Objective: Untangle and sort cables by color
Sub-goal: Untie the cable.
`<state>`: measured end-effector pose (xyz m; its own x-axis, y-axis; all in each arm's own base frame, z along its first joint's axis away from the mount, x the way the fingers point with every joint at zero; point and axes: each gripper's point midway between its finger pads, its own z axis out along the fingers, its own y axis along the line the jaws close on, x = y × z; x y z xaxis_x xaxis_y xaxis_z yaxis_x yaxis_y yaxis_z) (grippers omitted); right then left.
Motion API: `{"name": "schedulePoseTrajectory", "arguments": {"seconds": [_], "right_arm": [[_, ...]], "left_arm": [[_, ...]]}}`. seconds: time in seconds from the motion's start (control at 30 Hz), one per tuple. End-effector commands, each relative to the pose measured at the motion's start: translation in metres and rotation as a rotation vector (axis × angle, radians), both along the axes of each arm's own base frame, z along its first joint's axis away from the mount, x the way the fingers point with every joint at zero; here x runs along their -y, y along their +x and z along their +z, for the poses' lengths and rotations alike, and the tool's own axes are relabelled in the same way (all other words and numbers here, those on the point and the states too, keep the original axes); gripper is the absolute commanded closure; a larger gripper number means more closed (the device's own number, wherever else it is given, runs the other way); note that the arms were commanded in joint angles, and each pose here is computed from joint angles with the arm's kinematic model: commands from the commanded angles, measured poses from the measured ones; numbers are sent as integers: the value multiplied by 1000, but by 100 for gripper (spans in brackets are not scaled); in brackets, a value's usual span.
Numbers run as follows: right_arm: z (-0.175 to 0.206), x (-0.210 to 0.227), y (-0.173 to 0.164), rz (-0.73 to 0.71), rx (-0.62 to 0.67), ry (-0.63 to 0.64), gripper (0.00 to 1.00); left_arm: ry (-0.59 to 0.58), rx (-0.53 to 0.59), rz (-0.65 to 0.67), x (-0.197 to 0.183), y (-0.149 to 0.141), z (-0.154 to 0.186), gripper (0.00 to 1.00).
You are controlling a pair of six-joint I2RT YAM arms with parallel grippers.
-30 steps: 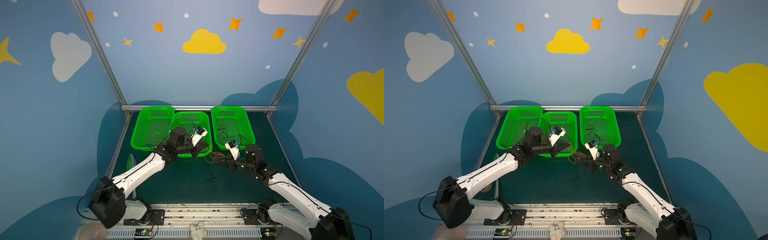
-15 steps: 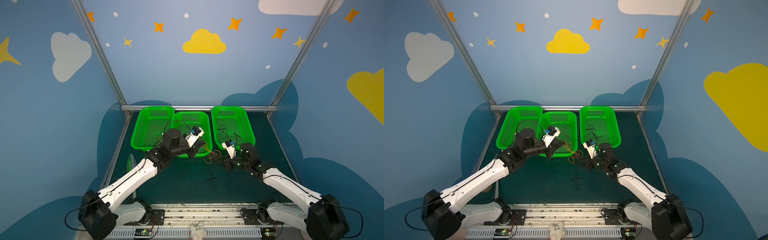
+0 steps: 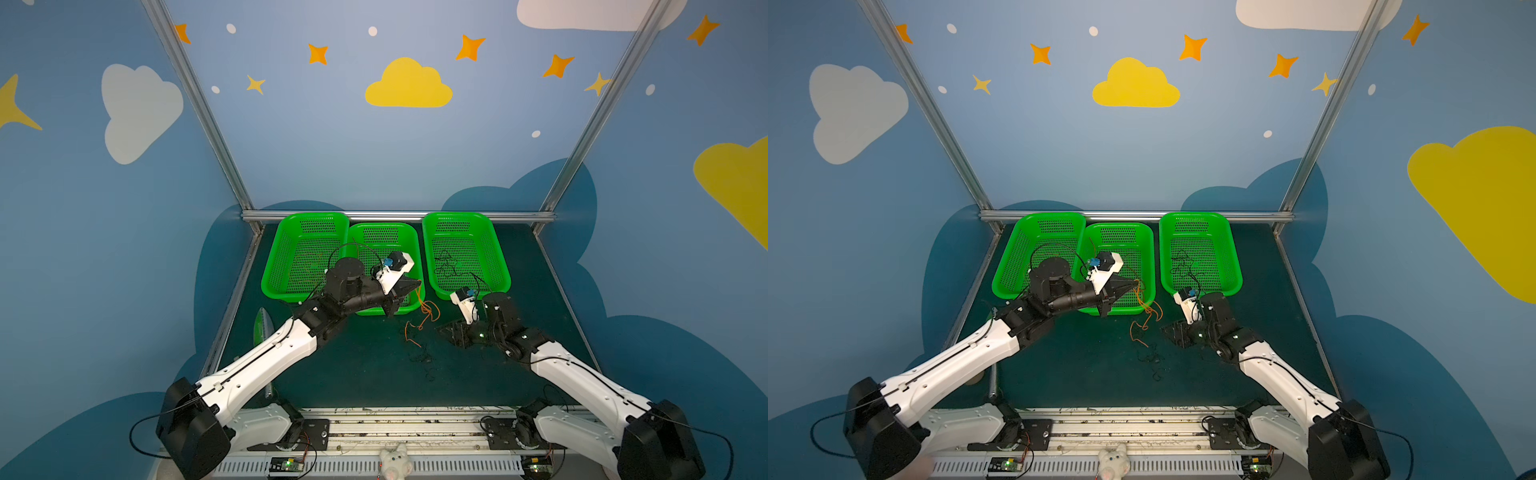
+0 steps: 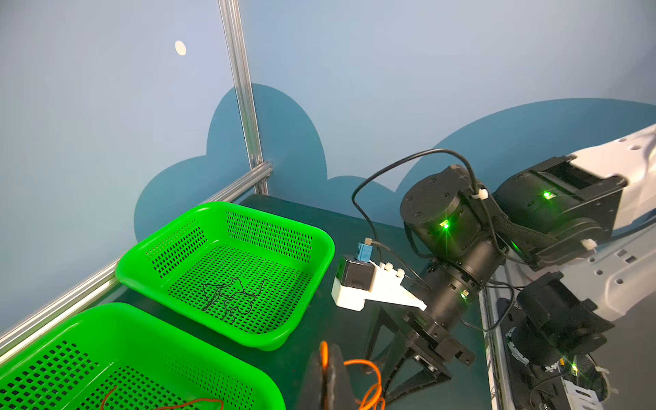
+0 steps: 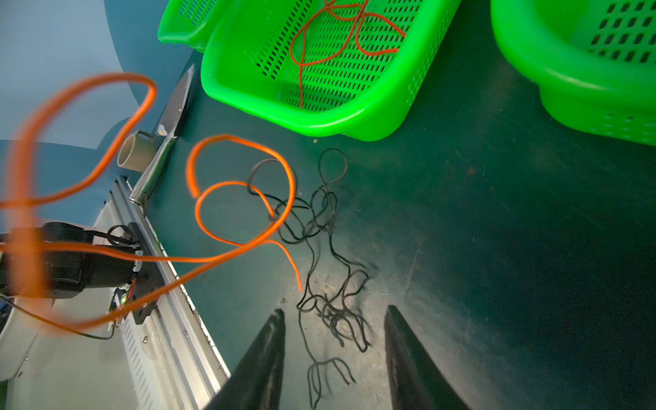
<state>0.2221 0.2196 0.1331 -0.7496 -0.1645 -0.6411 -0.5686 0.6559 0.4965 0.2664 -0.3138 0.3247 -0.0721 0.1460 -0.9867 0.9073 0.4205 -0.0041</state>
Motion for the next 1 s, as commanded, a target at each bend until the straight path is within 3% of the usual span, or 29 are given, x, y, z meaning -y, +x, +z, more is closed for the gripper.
{"name": "schedulePoseTrajectory", "arguments": {"seconds": [0.0, 0.37, 0.47, 0.73, 0.97], "right_arm": [[6, -8, -14, 83, 33, 57, 49], [1, -10, -4, 41, 63, 66, 43], [0, -4, 1, -23, 17, 33, 44], [28, -2, -5, -11, 82, 150, 50], [49, 19, -1, -121, 144, 218, 50]], "left_arm": [[-67, 60, -4, 0, -3, 33, 97], [-105, 137, -85, 15, -27, 68, 97], [-101, 151, -104, 16, -31, 74, 97], [-62, 182, -133, 16, -35, 75, 97], [-47, 171, -170, 21, -33, 72, 97]]}}
